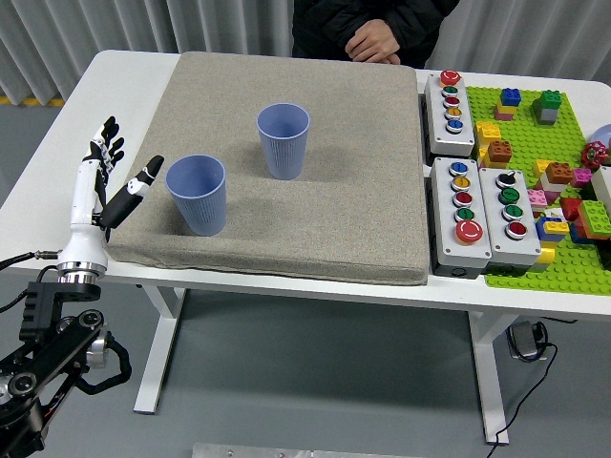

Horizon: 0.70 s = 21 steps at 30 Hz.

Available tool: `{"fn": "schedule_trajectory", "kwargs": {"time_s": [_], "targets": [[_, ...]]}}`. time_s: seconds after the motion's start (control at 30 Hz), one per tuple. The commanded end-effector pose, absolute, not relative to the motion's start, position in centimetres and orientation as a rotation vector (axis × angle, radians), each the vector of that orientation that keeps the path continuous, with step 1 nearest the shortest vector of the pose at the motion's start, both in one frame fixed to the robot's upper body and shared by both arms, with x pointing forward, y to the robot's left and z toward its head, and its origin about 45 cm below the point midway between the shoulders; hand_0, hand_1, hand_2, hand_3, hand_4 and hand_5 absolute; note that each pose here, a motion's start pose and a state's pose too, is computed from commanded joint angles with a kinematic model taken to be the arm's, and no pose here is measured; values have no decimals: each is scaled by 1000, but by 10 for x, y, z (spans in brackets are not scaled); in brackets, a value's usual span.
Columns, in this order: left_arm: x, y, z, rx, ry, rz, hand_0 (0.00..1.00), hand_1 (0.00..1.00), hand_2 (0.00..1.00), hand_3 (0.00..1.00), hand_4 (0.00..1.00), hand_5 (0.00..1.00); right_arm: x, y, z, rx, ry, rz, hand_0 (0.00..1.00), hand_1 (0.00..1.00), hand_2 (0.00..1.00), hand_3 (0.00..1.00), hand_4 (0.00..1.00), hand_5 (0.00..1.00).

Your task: Pick cup pour cup place

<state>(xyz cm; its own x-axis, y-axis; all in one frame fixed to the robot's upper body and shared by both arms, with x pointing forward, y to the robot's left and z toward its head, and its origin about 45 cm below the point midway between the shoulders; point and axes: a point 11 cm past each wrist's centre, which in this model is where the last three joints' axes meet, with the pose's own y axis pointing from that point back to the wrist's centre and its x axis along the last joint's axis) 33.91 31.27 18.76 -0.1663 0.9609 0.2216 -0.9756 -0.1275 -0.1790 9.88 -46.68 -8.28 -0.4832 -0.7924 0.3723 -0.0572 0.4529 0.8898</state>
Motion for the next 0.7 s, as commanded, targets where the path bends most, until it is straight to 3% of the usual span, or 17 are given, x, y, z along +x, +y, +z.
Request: {"fn": "schedule_trajectory", "kwargs": {"time_s": [0.63, 0.7], "targets": [[360, 331, 202, -99, -154, 1754, 865, 918, 998, 998, 998, 666, 102, -467, -82, 720, -1865, -1096, 695, 617, 590, 585, 2, 240], [361, 331, 201, -116, -129, 1754, 837, 878, 983, 962, 998, 680, 102, -467, -82, 720, -1866, -1096, 695, 617, 590, 585, 2, 242]]}}
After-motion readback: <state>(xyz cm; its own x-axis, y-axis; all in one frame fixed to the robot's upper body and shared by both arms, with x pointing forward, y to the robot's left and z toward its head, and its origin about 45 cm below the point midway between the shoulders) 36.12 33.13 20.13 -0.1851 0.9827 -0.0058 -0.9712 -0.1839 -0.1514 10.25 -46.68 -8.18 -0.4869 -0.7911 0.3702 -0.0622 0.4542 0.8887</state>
